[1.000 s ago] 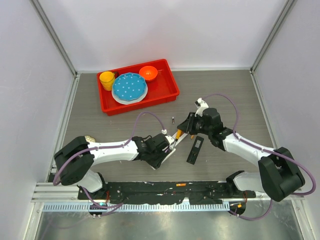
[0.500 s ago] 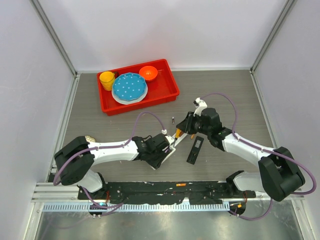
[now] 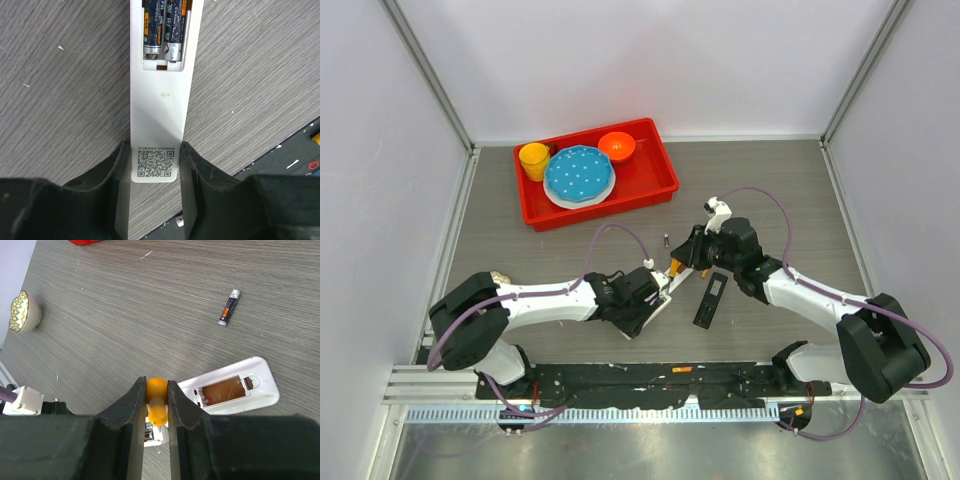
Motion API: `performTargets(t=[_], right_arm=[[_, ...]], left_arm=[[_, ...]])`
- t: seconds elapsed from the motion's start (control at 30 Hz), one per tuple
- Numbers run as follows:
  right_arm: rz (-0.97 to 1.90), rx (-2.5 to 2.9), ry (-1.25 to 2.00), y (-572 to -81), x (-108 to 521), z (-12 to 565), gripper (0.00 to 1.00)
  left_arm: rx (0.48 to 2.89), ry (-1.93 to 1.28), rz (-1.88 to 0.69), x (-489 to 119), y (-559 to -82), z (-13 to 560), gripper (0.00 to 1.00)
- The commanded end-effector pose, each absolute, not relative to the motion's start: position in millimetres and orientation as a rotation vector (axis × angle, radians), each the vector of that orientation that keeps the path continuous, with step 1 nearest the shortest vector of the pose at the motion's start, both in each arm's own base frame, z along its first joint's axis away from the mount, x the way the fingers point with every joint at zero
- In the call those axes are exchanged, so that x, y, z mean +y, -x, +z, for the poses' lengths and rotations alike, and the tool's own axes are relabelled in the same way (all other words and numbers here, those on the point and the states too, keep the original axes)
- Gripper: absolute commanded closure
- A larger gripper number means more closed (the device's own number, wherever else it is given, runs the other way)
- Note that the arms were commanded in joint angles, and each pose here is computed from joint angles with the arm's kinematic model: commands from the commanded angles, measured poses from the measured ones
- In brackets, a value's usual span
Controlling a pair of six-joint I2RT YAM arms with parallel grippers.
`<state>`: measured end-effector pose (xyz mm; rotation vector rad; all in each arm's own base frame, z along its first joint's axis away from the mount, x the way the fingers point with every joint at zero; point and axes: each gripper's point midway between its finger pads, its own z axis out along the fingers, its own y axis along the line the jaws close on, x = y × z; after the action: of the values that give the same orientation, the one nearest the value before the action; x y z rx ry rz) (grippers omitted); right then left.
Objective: Unload the batteries from the remote control
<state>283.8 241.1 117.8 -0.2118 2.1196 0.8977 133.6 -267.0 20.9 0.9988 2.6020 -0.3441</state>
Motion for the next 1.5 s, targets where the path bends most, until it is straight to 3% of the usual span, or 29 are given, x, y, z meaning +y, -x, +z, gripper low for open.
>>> performTargets(t=[0.0,0.33,1.47], right_arm=[[0.909,2.029,0.218,-284,243,141,0.99],[0.906,1.930,0.191,-285,237,172,0.99],[0.760,2.104,0.382,-266,250,113,0.99]], left_arm=[[2.578,-1.002,-0.387,-280,-137,19,1.00],[2.576,-1.007,-0.391,-281,-136,20,1.00],[2.583,-1.008,-0.377,-279,-136,19,1.00]])
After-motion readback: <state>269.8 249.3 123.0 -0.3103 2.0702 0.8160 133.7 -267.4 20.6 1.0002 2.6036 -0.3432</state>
